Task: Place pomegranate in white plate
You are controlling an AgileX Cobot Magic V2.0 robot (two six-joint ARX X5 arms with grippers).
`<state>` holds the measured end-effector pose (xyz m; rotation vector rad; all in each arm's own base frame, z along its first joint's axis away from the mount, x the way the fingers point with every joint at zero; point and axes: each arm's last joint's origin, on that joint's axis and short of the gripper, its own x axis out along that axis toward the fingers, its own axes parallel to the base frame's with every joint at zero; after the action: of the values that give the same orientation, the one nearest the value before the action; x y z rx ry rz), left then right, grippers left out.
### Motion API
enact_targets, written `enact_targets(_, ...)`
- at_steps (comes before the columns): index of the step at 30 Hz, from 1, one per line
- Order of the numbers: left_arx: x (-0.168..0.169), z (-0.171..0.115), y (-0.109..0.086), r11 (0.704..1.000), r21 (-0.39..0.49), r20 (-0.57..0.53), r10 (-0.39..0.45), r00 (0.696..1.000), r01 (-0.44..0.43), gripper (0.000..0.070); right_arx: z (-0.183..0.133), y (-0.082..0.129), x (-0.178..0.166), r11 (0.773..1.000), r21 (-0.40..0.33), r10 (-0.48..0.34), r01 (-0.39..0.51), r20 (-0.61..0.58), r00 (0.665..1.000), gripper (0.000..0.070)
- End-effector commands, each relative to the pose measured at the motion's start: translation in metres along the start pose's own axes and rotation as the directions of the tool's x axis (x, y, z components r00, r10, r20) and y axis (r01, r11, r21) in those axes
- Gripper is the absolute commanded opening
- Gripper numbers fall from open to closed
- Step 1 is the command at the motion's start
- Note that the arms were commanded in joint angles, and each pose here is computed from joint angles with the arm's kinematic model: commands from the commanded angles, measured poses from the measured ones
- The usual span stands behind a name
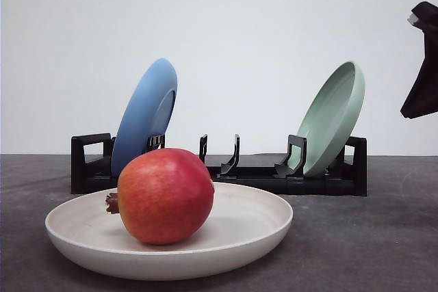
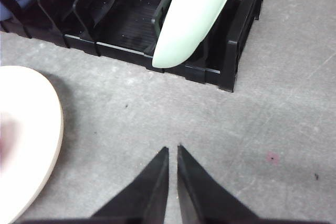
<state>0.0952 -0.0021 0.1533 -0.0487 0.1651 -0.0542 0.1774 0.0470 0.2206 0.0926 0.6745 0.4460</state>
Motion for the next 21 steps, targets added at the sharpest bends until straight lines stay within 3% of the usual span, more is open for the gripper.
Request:
enact_targets(1, 0.0010, -0.0036, 0.0003, 1.000, 0.000, -0.012, 0.003, 1.000, -0.003, 0.0025, 0.0011, 0.0004, 0.0011, 1.000, -0.011, 0.003, -0.003, 0.004, 1.000, 0.0022)
enact_targets(19, 0.0011, -0.0037, 0.0003, 1.000, 0.000, -0.014, 0.003, 1.000, -0.003, 0.0025, 0.0012, 0.0005, 0.0008, 1.000, -0.013, 0.002, -0.002, 0.006, 1.000, 0.0022)
enact_targets(21, 0.0011, -0.0037, 0.0003, 1.000, 0.000, -0.014, 0.003, 1.000, -0.003, 0.0025, 0.0021, 0.0011, -0.0029, 0.998, -0.056, -0.010, 0.011, 0.024, 1.000, 0.0022)
